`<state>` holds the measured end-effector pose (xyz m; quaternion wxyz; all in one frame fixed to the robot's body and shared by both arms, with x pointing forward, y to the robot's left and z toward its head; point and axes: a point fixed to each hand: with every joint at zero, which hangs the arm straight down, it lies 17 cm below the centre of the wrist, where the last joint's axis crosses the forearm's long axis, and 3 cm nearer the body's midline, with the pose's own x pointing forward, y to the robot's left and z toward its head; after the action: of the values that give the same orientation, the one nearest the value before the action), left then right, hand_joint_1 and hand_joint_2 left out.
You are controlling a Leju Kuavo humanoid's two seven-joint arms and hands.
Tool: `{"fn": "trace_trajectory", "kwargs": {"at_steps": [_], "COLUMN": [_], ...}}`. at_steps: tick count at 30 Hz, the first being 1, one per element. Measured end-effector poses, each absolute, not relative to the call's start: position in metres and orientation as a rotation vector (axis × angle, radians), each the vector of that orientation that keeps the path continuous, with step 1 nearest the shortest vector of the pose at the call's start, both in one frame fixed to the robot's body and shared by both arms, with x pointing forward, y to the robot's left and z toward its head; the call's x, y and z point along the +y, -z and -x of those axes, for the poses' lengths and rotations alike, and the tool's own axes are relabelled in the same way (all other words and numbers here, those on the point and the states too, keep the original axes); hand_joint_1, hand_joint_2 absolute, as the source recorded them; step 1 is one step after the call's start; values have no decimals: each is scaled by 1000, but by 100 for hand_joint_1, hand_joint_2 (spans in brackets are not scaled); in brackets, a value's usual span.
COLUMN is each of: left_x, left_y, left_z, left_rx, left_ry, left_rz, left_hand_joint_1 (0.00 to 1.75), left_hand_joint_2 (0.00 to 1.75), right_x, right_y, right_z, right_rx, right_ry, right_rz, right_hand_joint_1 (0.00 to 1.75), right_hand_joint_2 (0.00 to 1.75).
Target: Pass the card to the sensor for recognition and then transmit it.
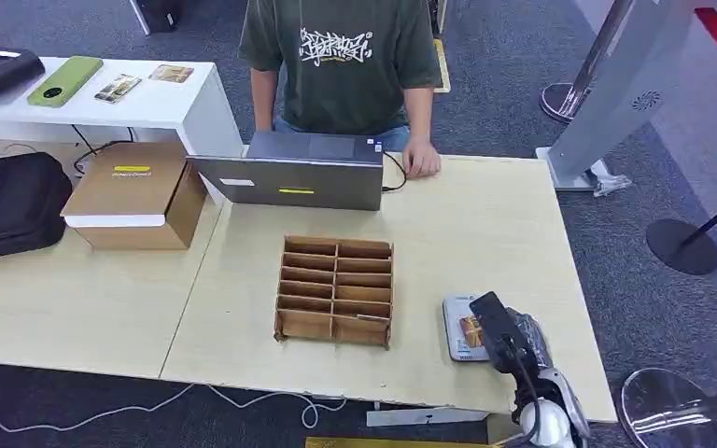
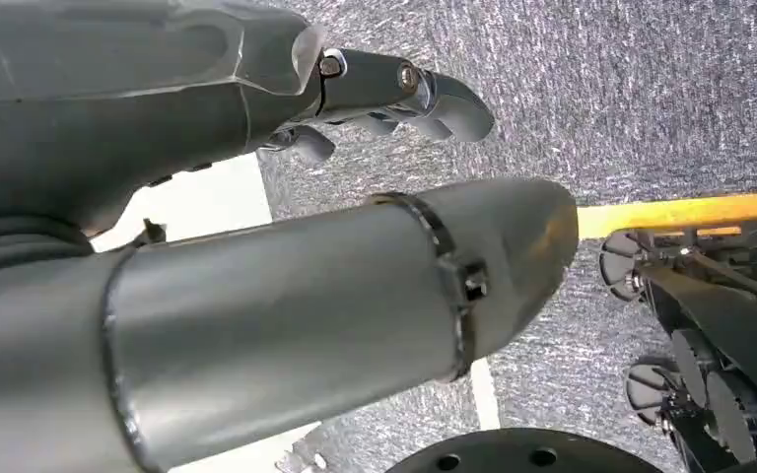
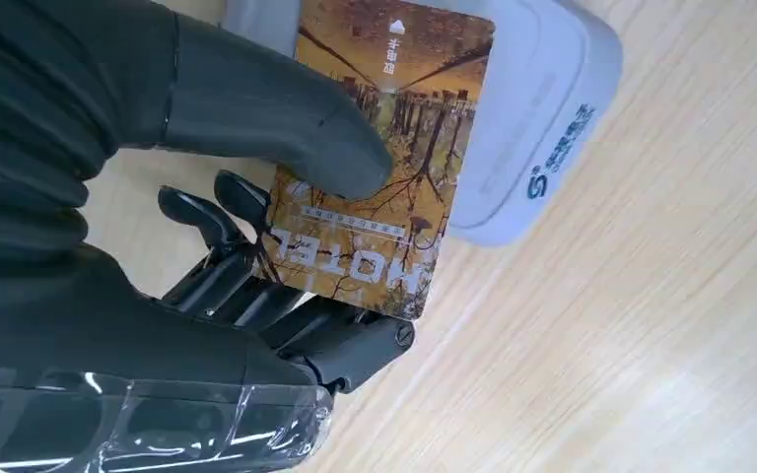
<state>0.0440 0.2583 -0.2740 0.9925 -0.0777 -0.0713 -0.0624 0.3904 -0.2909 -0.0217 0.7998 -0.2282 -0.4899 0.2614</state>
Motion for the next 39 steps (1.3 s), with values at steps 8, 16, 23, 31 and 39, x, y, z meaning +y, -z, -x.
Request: {"fn": "trace_trajectory", "kwargs": {"at_steps": [8, 16, 23, 31, 39], "left_x": [259, 259, 259, 248, 244], "left_y": [274, 274, 274, 273, 273], "left_z": [-44, -45, -45, -49, -50], "left_rx": [-143, -143, -145, -172, -178], "left_ry": [118, 110, 103, 90, 90], "left_rz": [156, 156, 155, 160, 164], "left_hand_joint_1": [0, 0, 0, 0, 0], "left_hand_joint_2": [0, 0, 0, 0, 0], "right_x": [-275, -267, -270, -302, -320], "right_y": [24, 22, 4, -129, -202], "right_z": [-397, -399, -408, -432, -421], "right_rx": [-1053, -1055, -1134, -1540, -1666], "right_ry": [-603, -640, -625, -463, -386], "right_rz": [461, 454, 501, 920, 1214], "right_hand_joint_1": [175, 175, 175, 175, 175], "right_hand_joint_2": [175, 175, 175, 175, 175]}}
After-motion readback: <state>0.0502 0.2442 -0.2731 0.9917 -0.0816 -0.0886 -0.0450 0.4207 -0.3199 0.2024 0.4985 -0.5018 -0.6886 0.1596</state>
